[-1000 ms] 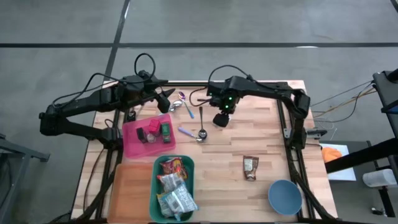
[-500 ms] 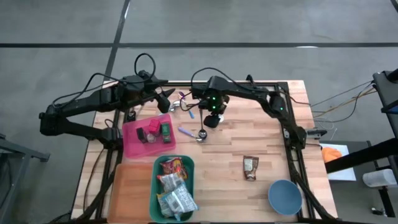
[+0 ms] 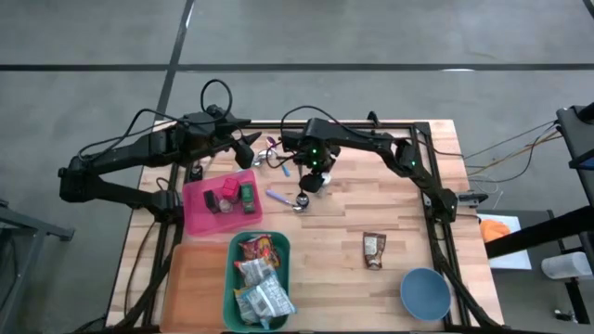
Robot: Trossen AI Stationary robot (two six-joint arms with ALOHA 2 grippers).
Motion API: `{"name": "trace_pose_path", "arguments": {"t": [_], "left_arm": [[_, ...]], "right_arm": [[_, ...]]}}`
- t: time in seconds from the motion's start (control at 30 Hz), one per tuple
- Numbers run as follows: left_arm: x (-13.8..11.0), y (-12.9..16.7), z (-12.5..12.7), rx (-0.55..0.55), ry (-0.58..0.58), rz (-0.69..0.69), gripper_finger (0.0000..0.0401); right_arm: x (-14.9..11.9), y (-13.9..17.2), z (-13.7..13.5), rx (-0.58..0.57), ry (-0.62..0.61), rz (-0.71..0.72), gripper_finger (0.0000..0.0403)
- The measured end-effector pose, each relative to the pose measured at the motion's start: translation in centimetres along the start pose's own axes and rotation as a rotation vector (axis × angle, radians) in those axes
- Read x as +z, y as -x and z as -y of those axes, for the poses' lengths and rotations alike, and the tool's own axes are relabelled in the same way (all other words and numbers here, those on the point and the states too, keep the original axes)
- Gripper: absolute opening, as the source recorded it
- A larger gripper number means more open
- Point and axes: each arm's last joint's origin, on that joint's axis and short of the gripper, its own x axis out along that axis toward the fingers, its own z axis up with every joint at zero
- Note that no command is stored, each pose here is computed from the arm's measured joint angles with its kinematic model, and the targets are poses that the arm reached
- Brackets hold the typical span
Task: Pick & Place Food Item
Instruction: Put the white seasoning bottle into the pink bin
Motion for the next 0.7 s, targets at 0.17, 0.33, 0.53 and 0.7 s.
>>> {"name": "trace_pose_path", "arguments": {"t": [0.17, 0.33, 0.53, 0.7], "left_arm": [[0.0, 0.0, 0.0, 0.000, 0.000, 0.000, 0.0236], [0.0, 0.0, 0.0, 0.000, 0.000, 0.000, 0.0236], [0.0, 0.0, 0.0, 0.000, 0.000, 0.000, 0.0235], [0.0, 0.0, 0.0, 0.000, 0.000, 0.000, 0.0235]], "right_arm": [[0.0, 0.0, 0.0, -0.003, 0.003, 0.003, 0.0233], [0.1, 0.0, 0.0, 0.001, 0.008, 0.007, 0.0292], [0.1, 0.0, -0.1, 0.011, 0.015, 0.013, 0.0337], [-0.1, 1.3, -0.4, 0.077, 0.067, 0.077, 0.0360]]}}
